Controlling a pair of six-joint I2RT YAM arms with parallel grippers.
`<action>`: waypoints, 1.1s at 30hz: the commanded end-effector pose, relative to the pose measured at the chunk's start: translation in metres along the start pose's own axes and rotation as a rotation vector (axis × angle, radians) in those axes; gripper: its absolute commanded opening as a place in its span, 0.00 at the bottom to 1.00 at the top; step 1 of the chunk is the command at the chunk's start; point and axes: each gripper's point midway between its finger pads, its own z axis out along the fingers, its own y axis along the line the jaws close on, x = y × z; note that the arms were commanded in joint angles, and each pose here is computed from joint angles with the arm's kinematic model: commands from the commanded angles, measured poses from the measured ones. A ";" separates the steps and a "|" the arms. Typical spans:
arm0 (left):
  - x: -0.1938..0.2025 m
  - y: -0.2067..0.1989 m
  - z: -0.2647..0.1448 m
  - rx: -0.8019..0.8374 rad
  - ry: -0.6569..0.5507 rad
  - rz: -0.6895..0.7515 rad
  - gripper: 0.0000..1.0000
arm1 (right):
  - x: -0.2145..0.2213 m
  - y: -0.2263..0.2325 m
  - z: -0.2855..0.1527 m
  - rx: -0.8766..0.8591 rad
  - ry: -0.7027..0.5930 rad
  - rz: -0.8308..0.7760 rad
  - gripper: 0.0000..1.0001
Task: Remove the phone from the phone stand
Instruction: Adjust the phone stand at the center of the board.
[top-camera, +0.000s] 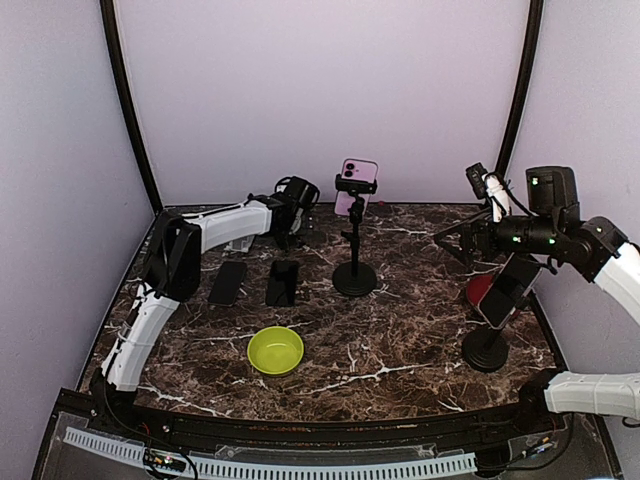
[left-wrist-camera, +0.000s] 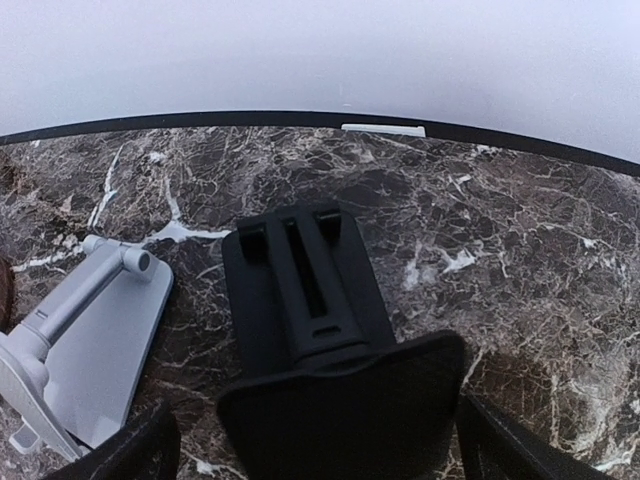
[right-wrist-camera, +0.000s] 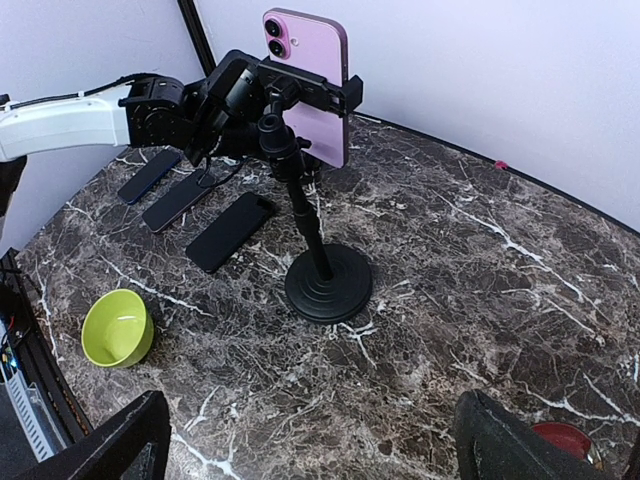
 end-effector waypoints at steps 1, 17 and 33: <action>0.004 0.006 0.003 -0.042 0.012 0.008 0.99 | -0.005 -0.002 -0.003 0.011 -0.033 -0.002 0.99; -0.002 -0.003 0.007 -0.017 -0.018 0.039 0.97 | -0.003 -0.003 -0.001 0.015 -0.027 -0.002 0.99; -0.013 -0.009 -0.006 0.051 -0.033 0.101 0.68 | -0.004 -0.003 -0.002 0.017 -0.030 -0.004 0.99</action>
